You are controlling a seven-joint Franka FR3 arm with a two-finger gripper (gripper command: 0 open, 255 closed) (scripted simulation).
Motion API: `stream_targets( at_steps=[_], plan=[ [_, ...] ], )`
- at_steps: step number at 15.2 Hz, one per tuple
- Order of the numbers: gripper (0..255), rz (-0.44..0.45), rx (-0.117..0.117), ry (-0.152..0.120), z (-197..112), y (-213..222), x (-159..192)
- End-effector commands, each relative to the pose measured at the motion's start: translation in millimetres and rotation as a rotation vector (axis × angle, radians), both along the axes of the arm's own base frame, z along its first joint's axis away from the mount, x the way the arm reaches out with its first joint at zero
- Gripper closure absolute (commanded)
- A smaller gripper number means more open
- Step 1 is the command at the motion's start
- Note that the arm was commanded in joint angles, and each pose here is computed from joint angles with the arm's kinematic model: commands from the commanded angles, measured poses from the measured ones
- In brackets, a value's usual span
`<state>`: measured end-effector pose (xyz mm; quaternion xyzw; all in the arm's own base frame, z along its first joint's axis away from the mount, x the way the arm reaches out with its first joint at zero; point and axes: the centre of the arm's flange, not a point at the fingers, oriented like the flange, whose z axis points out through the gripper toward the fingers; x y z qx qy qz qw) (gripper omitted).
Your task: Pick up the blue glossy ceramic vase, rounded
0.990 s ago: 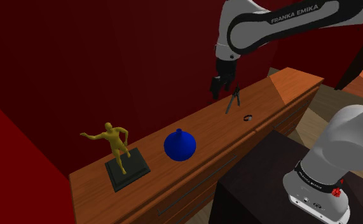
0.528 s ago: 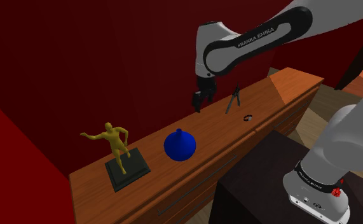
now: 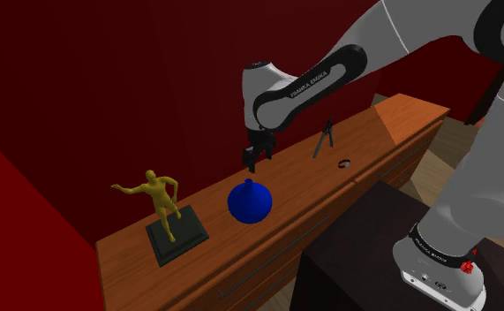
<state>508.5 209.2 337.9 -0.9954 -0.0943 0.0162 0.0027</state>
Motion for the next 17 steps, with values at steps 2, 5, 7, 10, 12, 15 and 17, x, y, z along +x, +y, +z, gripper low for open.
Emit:
stream_targets(
  at_steps=[2, 5, 7, 10, 12, 15, 17],
  plan=[
    [0, 0.006, -0.007, 0.005, -28, 24, 20],
    [0, 0.012, -0.012, 0.010, -50, 42, 35],
    [0, 0.012, -0.012, 0.010, -61, 42, 35],
    [0, 0.012, -0.012, 0.010, -76, 42, 35],
    [0, 0.012, -0.012, 0.010, -90, 42, 35],
    [255, 0.012, -0.012, 0.010, -90, 42, 36],
    [255, 0.012, -0.012, 0.010, -90, 42, 35]
  ],
)
